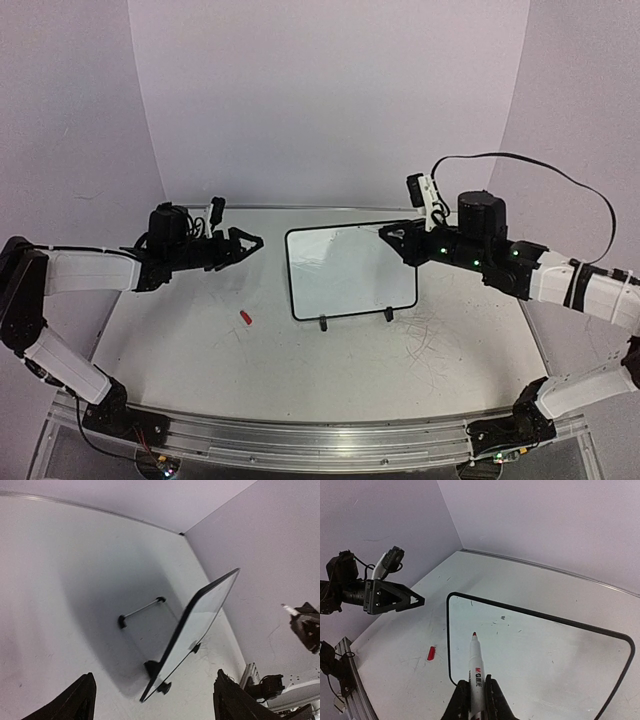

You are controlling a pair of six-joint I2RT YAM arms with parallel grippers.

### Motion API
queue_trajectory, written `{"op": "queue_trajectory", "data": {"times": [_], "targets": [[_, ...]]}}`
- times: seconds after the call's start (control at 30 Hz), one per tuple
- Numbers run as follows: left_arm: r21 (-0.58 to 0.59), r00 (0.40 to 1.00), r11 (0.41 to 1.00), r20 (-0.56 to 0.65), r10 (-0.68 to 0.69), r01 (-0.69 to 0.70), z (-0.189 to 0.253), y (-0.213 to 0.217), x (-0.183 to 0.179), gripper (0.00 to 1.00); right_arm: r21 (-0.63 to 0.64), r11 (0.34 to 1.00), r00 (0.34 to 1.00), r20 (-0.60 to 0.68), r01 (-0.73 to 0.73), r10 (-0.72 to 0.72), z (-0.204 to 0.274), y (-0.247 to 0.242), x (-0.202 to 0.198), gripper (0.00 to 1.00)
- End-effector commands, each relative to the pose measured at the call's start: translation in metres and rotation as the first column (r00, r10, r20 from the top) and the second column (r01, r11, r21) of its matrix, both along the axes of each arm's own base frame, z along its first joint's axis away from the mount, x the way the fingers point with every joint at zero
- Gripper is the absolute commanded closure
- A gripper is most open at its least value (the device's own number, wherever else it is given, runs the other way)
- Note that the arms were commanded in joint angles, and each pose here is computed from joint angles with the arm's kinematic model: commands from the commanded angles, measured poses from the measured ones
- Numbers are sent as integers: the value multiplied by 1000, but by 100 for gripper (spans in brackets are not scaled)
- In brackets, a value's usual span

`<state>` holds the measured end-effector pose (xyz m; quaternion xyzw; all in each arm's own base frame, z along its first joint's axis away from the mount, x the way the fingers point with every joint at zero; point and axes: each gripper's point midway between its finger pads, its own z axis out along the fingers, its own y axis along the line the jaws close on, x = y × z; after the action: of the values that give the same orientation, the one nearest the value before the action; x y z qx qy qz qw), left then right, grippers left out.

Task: Write a sentence on the whiteboard
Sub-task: Hold the whiteboard at the center of the board.

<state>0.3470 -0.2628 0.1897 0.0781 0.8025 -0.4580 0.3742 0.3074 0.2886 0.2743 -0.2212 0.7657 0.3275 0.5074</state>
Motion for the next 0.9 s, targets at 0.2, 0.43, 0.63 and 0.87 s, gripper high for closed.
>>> {"op": "queue_trajectory", "data": {"times": [0.2, 0.43, 0.63, 0.87], "targets": [[-178, 930, 929, 239, -280, 325, 33, -50, -3, 22, 3, 1000, 999, 44, -23, 23, 18, 55, 4, 100], [-176, 901, 896, 235, -364, 408, 15, -67, 2, 28, 11, 1000, 1000, 24, -18, 18, 17, 75, 11, 100], [-177, 893, 887, 237, -383, 427, 7, -74, 5, 42, -49, 999, 1000, 24, 22, -21, 11, 89, 20, 100], [-165, 888, 886, 242, -390, 434, -2, -76, 8, 61, -143, 988, 997, 51, 67, -60, 3, 106, 30, 100]]}}
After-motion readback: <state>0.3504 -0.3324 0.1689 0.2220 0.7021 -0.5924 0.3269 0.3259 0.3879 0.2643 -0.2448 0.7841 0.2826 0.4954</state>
